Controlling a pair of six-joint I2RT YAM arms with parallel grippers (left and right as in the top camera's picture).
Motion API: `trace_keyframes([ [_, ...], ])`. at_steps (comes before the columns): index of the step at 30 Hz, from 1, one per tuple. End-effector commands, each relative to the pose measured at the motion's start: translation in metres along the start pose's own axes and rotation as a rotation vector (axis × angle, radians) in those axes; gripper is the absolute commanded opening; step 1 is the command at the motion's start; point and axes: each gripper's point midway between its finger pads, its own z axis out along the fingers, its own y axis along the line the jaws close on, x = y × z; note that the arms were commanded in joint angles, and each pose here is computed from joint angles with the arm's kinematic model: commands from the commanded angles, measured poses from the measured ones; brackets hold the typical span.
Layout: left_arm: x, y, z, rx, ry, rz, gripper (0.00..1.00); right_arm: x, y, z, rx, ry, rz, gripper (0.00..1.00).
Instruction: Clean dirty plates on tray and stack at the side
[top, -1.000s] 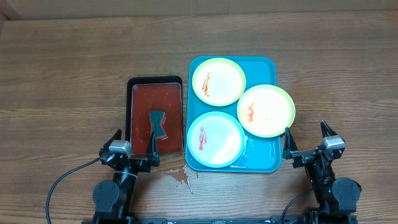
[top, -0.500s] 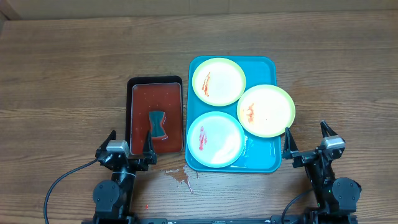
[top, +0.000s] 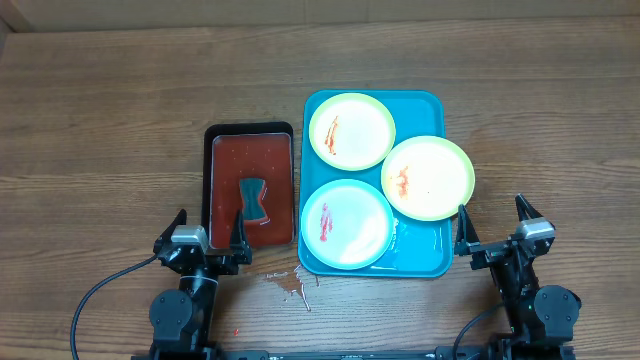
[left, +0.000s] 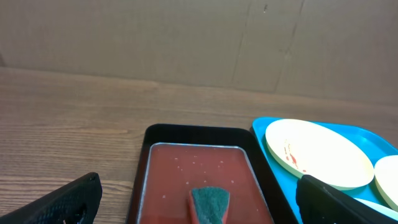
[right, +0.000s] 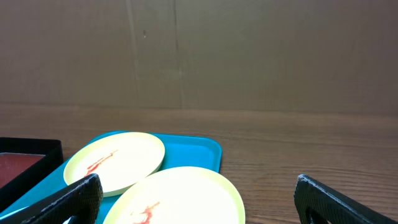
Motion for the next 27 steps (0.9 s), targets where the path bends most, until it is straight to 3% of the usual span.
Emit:
trace_keyframes([
  [1, -0.0004, 0.0012, -0.0003, -0.009, -0.008, 0.019, 1.0, 0.0034, -0.0014, 0.0005, 0.004, 0.004, 0.001, 1.0],
  [27, 0.0, -0.0006, -0.0003, 0.001, -0.006, 0.019, 1.0, 0.0035, -0.0006, 0.0005, 0.0, 0.004, 0.006, 1.0],
])
